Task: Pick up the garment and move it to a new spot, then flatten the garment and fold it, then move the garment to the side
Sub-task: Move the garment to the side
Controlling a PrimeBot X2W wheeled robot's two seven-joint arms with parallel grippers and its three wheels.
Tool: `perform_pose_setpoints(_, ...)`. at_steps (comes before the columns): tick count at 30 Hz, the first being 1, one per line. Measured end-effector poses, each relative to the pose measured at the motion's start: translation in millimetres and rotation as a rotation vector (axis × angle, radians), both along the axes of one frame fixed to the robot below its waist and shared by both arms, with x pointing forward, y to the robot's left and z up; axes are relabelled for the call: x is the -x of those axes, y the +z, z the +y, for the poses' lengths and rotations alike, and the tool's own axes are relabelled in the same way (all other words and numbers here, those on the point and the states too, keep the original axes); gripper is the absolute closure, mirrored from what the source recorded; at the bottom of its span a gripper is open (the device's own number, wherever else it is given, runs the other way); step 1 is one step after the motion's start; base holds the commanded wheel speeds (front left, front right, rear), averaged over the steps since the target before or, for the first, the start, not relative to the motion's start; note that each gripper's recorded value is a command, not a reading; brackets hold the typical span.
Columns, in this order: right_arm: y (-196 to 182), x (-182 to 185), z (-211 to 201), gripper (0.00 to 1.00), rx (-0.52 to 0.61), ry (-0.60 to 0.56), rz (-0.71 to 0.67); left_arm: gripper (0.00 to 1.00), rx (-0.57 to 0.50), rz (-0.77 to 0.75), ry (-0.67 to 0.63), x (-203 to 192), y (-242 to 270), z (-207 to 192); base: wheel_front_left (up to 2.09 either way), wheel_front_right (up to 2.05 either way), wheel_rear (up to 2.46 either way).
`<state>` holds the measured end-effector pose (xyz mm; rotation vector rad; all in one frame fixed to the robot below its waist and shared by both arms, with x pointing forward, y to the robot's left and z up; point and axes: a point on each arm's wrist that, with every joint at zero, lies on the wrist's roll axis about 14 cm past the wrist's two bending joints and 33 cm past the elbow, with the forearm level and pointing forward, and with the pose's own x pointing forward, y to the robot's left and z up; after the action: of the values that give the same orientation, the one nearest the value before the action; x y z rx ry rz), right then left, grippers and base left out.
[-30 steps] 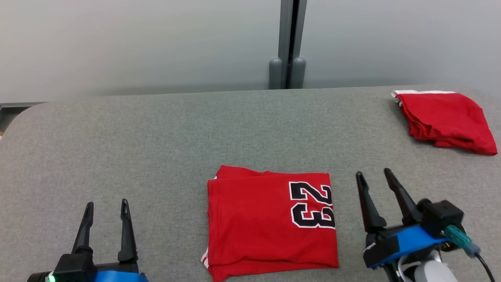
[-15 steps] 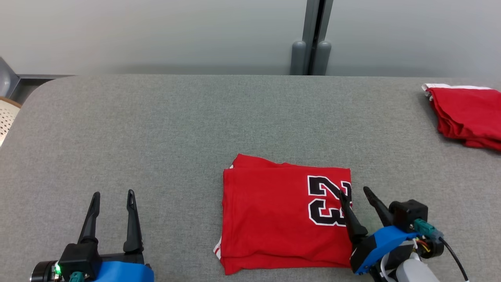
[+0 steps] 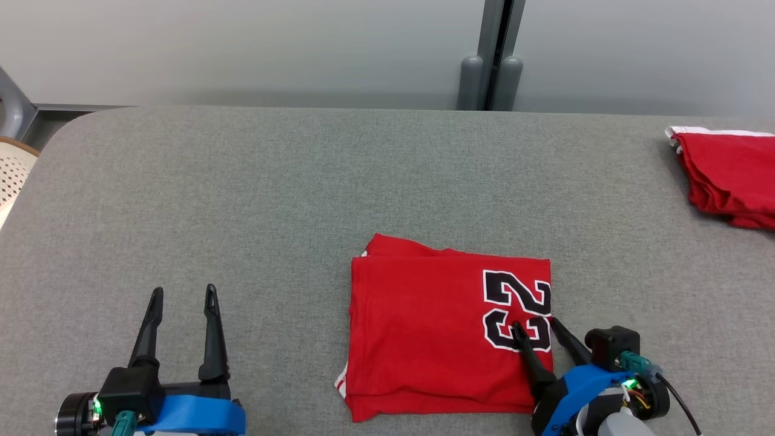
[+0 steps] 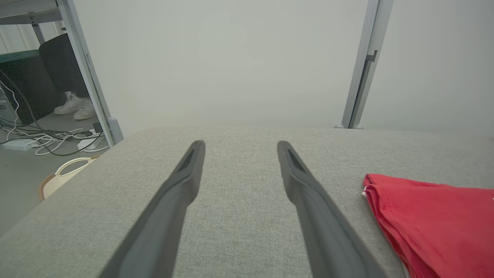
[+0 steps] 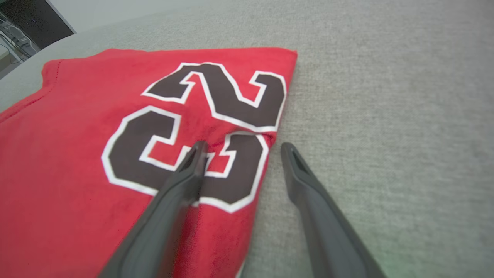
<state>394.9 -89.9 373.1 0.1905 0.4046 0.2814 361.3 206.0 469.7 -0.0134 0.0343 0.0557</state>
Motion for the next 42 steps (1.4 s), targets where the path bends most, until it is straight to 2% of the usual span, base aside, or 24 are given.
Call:
perform_pose_setpoints(7, -2, -5, 15, 0.00, -0.024, 0.034, 0.011, 0.00, 0.005, 0.001, 0.007, -1, -1, 1, 0.00, 0.00, 0.00)
perform_pose_setpoints(8, -2, -5, 16, 0.42, -0.026, 0.038, 0.013, 0.00, 0.006, 0.002, 0.009, -1, -1, 2, 0.00, 0.00, 0.00)
perform_pose_setpoints(9, -3, -6, 17, 0.42, -0.028, 0.040, 0.016, 0.00, 0.007, 0.003, 0.011, -1, -1, 2, 0.00, 0.00, 0.00)
perform_pose_setpoints(10, -3, -7, 18, 1.00, -0.029, 0.041, 0.016, 0.00, 0.007, 0.003, 0.013, -1, -1, 3, 0.00, 0.00, 0.00)
perform_pose_setpoints(16, 3, -14, 14, 1.00, -0.031, 0.023, -0.003, 0.00, 0.010, 0.006, 0.014, -3, -2, 2, 0.00, 0.00, 0.00)
perform_pose_setpoints(22, 20, -33, -18, 1.00, 0.001, -0.054, -0.087, 0.00, 0.025, -0.010, -0.033, -19, 0, -15, 0.00, 0.00, 0.00)
perform_pose_setpoints(29, 28, -39, -94, 1.00, 0.100, -0.195, -0.140, 0.00, 0.044, -0.034, -0.122, -52, 2, -44, 0.00, 0.00, 0.00)
perform_pose_setpoints(37, 19, -9, -176, 1.00, 0.190, -0.375, -0.102, 0.00, 0.053, -0.066, -0.234, -89, 2, -82, 0.00, 0.00, 0.00)
perform_pose_setpoints(42, 16, 5, -204, 1.00, 0.229, -0.443, -0.083, 0.00, 0.055, -0.071, -0.290, -109, -4, -101, 0.00, 0.00, 0.00)
